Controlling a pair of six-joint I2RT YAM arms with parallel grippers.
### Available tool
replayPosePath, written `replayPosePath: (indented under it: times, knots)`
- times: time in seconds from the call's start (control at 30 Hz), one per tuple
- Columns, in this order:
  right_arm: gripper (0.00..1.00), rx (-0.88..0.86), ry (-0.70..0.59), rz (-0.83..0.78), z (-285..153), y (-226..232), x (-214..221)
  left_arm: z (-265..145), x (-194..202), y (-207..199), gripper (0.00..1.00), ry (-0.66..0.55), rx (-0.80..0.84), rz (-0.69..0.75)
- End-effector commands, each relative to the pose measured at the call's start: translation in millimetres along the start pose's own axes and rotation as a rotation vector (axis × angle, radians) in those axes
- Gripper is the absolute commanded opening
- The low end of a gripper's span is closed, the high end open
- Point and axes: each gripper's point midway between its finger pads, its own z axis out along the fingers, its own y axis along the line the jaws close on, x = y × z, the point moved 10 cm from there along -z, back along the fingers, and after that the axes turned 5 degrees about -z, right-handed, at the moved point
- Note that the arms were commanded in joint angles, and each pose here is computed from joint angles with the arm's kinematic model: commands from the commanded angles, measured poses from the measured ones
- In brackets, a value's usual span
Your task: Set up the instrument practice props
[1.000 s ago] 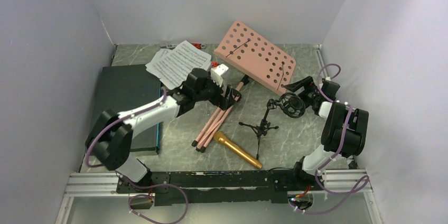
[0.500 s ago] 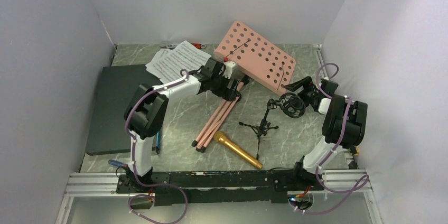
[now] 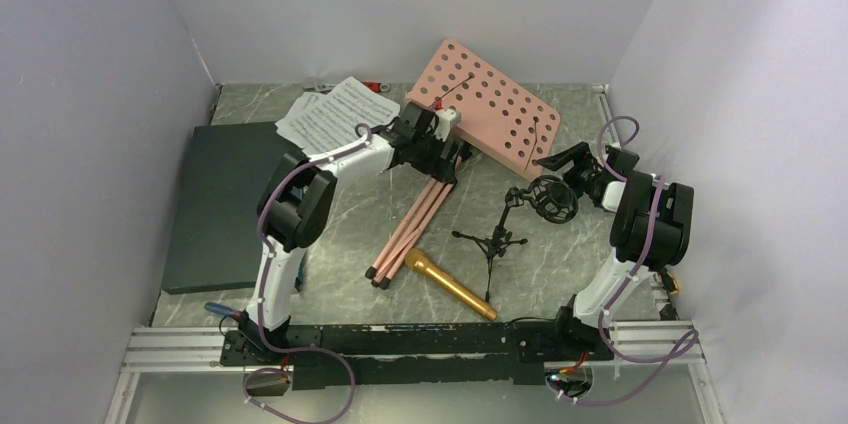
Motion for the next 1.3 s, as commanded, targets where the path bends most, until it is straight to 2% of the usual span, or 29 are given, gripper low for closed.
replayPosePath:
  times: [0.0,0.2,0.3,0.67,0.93,1.03,1.2,1.27]
  knots:
    - [0.82,0.017,-0.023,-0.021,6,-3,-8,-7,-2,-8,0.86,-0.009,-0.022,0.025]
    - [0.82,0.017,-0.014,-0.026,8,-2,-5,-34,17,-12,0.88,0.001,-0.027,0.005]
    - [0.83,0.017,-0.011,-0.036,8,-1,-4,-40,24,-18,0.93,0.019,0.001,0.003]
    - [0.86,0.03,-0.011,-0.065,6,1,-1,-13,47,-30,0.93,0.095,-0.069,0.038]
    - [0.86,0.058,-0.011,-0.068,9,-2,-2,-11,55,-16,0.66,0.092,-0.24,0.042]
    - [0.86,0.063,-0.005,-0.074,12,-1,-1,-11,56,-15,0.47,0.098,-0.245,0.046]
    - [0.85,0.049,-0.002,-0.055,15,-3,0,-12,54,-21,0.07,0.101,-0.168,0.048]
    - [0.85,0.035,0.001,-0.044,17,-4,0,-14,52,-25,0.03,0.094,-0.127,0.043]
